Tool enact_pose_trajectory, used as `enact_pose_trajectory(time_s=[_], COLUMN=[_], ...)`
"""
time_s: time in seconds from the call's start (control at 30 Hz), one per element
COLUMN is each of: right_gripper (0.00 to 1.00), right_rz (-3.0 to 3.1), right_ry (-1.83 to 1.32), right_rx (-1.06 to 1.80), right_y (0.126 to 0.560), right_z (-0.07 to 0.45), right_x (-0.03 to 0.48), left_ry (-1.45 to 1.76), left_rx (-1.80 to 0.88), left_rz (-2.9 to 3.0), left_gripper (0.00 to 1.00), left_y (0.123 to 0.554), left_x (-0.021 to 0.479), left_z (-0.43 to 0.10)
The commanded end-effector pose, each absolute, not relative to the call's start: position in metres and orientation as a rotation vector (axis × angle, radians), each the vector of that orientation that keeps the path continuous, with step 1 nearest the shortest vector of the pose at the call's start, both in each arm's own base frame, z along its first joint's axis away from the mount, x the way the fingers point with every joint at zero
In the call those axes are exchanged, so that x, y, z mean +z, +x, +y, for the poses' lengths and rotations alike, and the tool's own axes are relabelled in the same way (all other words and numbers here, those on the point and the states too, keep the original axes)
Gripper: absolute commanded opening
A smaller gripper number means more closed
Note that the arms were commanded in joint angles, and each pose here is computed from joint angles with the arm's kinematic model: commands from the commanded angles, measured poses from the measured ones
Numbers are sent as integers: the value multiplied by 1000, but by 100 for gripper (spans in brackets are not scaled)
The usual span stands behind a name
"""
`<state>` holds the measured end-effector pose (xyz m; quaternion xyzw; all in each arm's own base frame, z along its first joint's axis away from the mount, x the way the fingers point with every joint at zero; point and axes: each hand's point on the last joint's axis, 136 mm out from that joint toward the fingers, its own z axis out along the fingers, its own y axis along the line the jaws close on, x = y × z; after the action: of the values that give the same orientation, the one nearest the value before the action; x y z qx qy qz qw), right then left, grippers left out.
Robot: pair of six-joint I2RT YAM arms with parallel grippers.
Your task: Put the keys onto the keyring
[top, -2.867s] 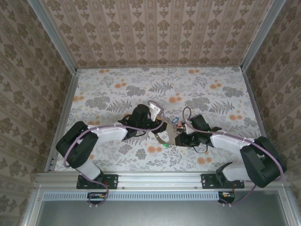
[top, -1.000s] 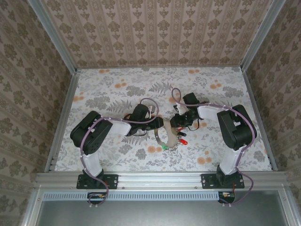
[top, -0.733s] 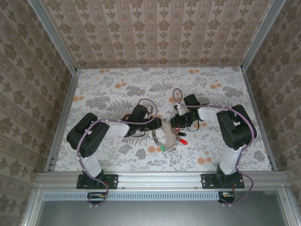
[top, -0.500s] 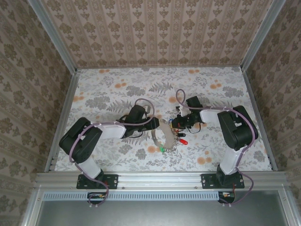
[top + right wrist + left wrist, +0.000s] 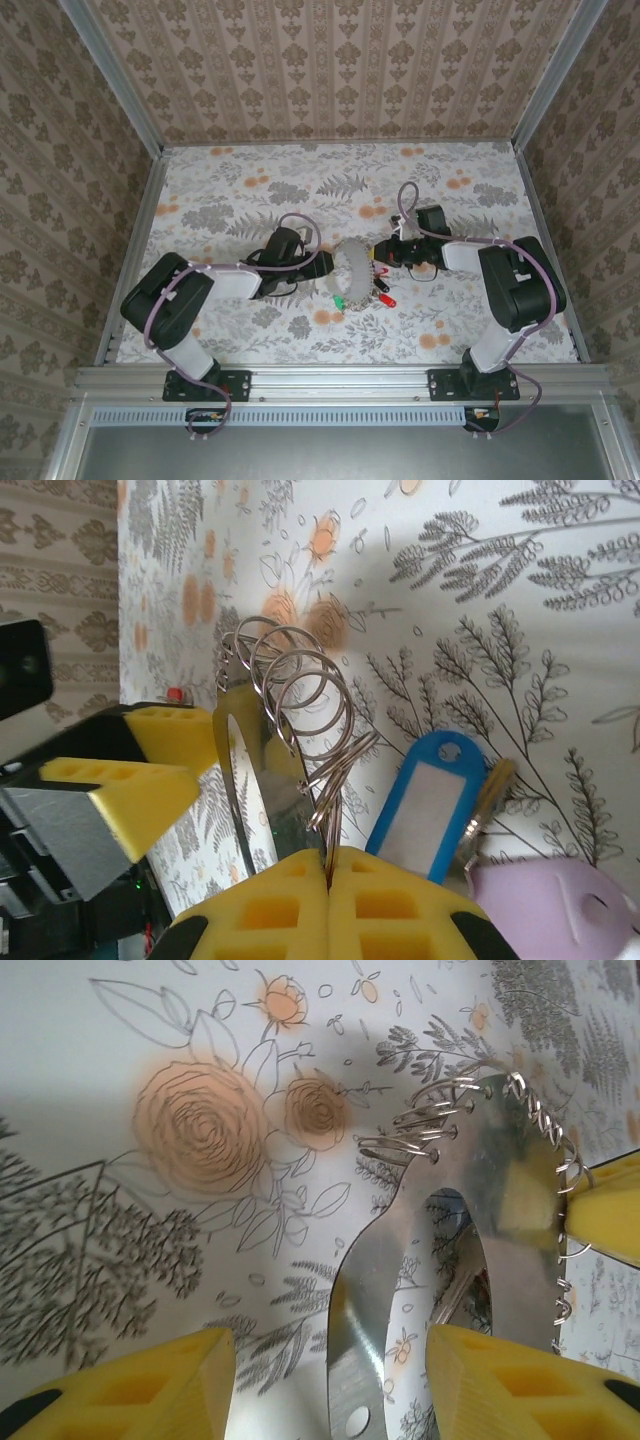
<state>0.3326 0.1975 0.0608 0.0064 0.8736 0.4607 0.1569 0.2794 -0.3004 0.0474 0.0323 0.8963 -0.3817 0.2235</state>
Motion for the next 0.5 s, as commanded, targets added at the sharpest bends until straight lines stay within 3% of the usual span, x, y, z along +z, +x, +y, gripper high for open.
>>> enact_pose_trajectory(time_s=[0.0, 0.3, 0.4, 0.47], right_gripper=[0, 0, 1, 2], right_rz=[2416, 2407, 2408, 2410], right_ry=[-30, -28, -22, -17], right_rx=[1391, 1395, 1393, 1386], right_y=[334, 335, 335, 336], right_z=[204, 204, 204, 203], right_x=[78, 76, 74, 73], left_ry=[86, 50, 74, 83], left_rx=[-1207, -1391, -1413, -1415], left_rz=[2431, 2351, 2332, 2320], left_gripper=[54, 51, 39, 24], left_y=[285, 290, 289, 289], left_x=[52, 46, 51, 56], left_z=[-319, -333, -335, -335])
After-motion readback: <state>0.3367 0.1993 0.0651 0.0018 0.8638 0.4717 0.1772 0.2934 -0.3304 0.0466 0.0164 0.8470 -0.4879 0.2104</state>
